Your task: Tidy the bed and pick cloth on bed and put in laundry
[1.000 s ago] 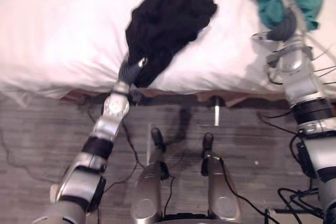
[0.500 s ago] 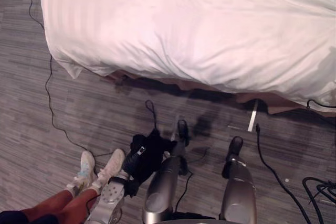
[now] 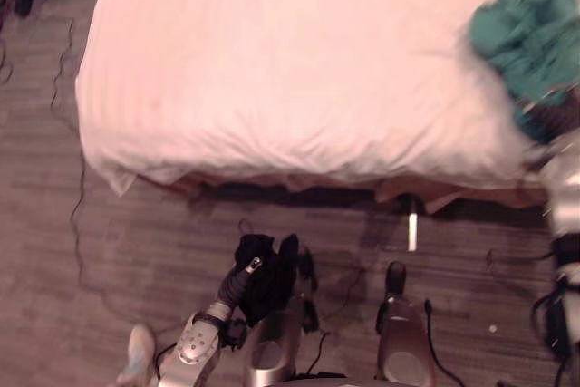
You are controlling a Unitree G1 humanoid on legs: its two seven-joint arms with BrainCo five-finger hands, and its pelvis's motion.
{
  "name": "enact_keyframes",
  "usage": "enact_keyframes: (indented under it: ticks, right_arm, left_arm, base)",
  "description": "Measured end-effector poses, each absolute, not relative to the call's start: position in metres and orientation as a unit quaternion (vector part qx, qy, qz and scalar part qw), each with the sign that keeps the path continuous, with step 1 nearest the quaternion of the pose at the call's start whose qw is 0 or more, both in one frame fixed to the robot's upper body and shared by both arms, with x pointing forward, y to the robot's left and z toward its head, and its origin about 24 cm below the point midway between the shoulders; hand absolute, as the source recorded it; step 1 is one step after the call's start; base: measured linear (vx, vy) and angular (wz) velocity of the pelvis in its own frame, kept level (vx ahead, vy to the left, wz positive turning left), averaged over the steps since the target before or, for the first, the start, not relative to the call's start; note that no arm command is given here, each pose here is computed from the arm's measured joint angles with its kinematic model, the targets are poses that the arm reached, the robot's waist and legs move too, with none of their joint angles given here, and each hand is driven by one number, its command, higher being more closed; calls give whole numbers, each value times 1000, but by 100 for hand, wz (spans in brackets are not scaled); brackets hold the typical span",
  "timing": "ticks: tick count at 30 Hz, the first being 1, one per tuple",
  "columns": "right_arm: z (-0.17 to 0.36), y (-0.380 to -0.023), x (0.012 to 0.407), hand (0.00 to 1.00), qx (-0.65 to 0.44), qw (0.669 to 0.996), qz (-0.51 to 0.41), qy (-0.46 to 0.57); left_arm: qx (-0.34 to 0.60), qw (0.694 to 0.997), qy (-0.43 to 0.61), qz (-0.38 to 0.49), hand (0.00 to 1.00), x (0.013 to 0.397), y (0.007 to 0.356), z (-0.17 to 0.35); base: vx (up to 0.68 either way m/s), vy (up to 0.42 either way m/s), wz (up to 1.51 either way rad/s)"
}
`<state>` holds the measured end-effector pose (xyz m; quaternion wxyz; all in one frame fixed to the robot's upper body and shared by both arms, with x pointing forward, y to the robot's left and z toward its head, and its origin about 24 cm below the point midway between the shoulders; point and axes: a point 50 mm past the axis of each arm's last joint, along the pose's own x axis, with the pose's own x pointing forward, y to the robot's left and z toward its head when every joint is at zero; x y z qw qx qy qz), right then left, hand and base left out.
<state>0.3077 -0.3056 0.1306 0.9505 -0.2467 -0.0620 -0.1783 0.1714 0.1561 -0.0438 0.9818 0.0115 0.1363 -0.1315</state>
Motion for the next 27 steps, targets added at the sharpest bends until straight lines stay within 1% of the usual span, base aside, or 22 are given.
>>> enact_keyframes:
  ticks: [2, 3, 4, 6, 7, 8, 9, 10, 12, 13, 14, 15, 18, 20, 21, 23, 27]
  right_arm:
    - [80, -267, 271, 100, -184, 975, -120, -30]
    - [70, -261, 261, 100, -170, 979, -111, -19]
    - [50, -245, 237, 100, -128, 988, -91, 5]
    - [27, -222, 212, 100, -87, 994, -56, 39]
    - [23, -217, 208, 100, -79, 995, -47, 47]
    - [11, -199, 198, 100, -63, 996, -6, 62]
    - [5, -183, 192, 100, -49, 996, 36, 71]
    - [2, -176, 190, 100, -45, 995, 58, 74]
    - [-21, -140, 175, 100, -26, 981, 158, 111]
    - [-28, -133, 172, 100, -24, 976, 177, 125]
    - [-43, -119, 163, 100, -24, 964, 214, 154]
    - [-55, -112, 155, 100, -23, 956, 229, 180]
    - [-68, -112, 148, 100, -34, 953, 218, 208]
    - [-75, -131, 154, 100, -62, 959, 168, 219]
    - [-76, -135, 156, 100, -68, 960, 156, 221]
    - [-71, -145, 174, 100, -90, 968, 116, 204]
    - [-59, -139, 195, 100, -89, 978, 91, 168]
  left_arm:
    - [2, 982, 153, -114, 100, 169, 154, -52]
    - [0, 981, 157, -110, 100, 169, 154, -54]
    - [-4, 981, 167, -94, 100, 169, 154, -58]
    - [-9, 981, 178, -69, 100, 168, 156, -63]
    - [-8, 981, 182, -63, 100, 168, 156, -64]
    - [-7, 981, 190, -47, 100, 165, 158, -67]
    - [-9, 980, 195, -32, 100, 164, 159, -69]
    - [-10, 980, 197, -24, 100, 162, 159, -70]
    - [-26, 976, 215, 23, 100, 154, 160, -77]
    - [-30, 975, 220, 33, 100, 152, 160, -79]
    - [-44, 970, 231, 54, 100, 147, 159, -83]
    - [-57, 967, 240, 67, 100, 143, 157, -86]
    - [-73, 965, 240, 74, 100, 142, 154, -89]
    - [-88, 963, 244, 73, 100, 137, 155, -92]
    - [-90, 962, 246, 73, 100, 136, 155, -93]
    - [-110, 957, 249, 95, 100, 131, 161, -94]
    - [-139, 947, 263, 119, 100, 124, 164, -99]
  base:
    - [125, -103, -32]
    - [92, -86, -20]
    - [78, -77, -18]
    - [69, -56, -18]
    - [51, -28, -8]
    - [32, -12, 5]
    - [34, -10, 8]
    - [21, 7, 14]
    - [38, 5, 25]
    - [50, -1, 62]
    - [23, 16, 112]
    - [26, 28, 142]
    - [97, 76, 237]
    - [123, 143, 265]
    - [79, 140, 240]
    - [58, 131, 166]
    - [79, 82, 130]
